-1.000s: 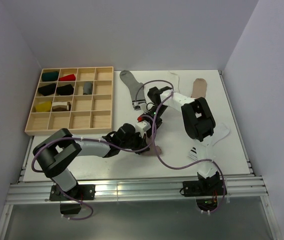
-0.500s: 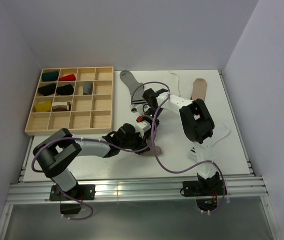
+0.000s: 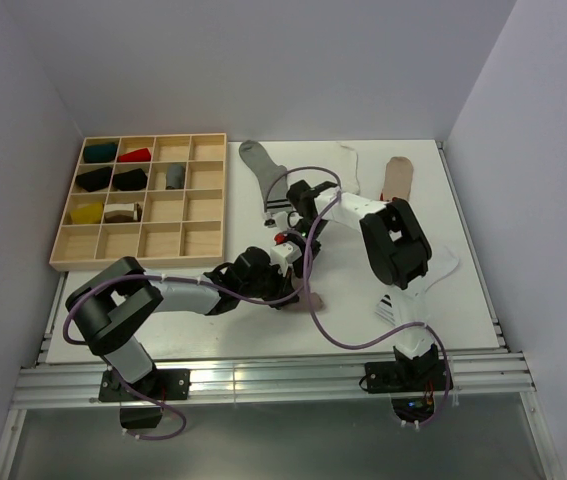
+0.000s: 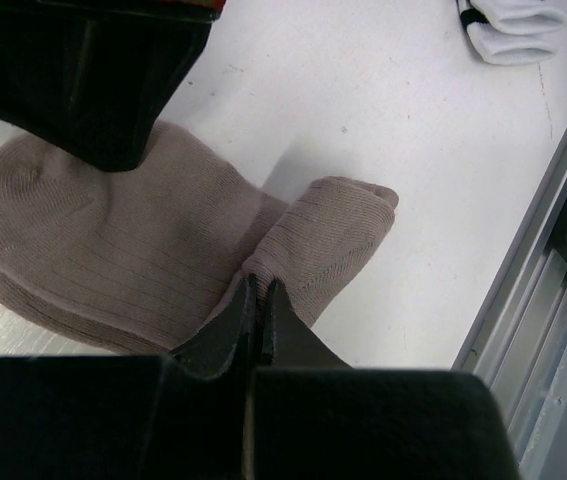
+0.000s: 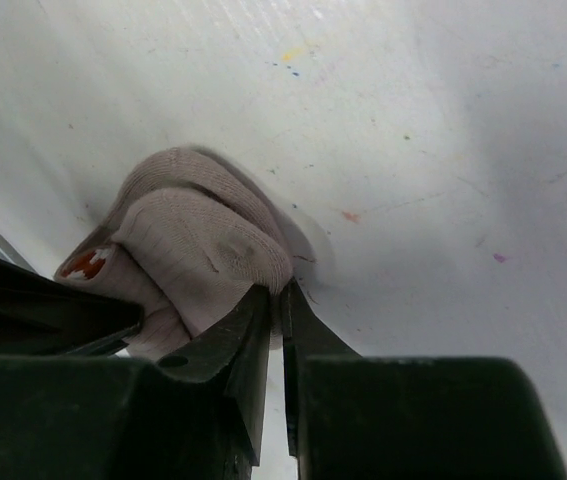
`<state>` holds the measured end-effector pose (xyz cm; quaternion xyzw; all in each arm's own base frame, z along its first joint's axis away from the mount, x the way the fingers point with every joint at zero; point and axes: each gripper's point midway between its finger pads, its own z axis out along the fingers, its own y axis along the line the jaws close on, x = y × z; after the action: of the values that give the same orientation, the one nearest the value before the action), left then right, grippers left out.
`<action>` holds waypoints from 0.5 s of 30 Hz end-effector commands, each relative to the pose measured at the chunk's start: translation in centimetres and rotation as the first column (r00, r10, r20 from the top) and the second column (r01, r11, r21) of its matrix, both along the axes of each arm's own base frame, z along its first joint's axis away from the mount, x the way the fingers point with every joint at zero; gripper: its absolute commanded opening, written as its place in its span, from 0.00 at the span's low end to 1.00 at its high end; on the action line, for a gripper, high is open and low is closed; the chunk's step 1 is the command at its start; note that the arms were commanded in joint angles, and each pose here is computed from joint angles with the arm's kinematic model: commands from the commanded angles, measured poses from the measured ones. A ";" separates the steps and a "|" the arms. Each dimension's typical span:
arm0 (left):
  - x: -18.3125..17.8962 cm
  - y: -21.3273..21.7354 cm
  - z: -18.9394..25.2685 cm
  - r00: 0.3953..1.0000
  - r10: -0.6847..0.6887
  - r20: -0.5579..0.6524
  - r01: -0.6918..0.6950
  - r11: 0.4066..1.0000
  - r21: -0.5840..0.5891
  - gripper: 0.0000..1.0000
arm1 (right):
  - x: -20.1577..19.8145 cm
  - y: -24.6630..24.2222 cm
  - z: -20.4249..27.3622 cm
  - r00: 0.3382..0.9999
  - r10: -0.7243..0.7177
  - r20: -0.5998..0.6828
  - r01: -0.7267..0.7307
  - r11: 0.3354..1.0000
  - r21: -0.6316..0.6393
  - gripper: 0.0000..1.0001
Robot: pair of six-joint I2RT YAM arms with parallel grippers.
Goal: Roll the socks
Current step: Roll the sock at the center of the board.
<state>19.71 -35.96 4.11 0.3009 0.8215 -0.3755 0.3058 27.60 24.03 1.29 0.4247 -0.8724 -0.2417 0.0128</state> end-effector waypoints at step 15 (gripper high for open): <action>-2.5 2.2 -3.7 0.992 0.011 -0.122 0.002 0.994 0.109 0.00 | 5.8 -3.3 1.0 0.969 -0.125 0.214 0.136 0.990 -0.037 0.10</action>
<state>19.71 -35.99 4.16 0.2892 0.8231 -0.3809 0.3063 28.98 22.22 1.32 0.3897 -0.8933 -0.2240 0.0019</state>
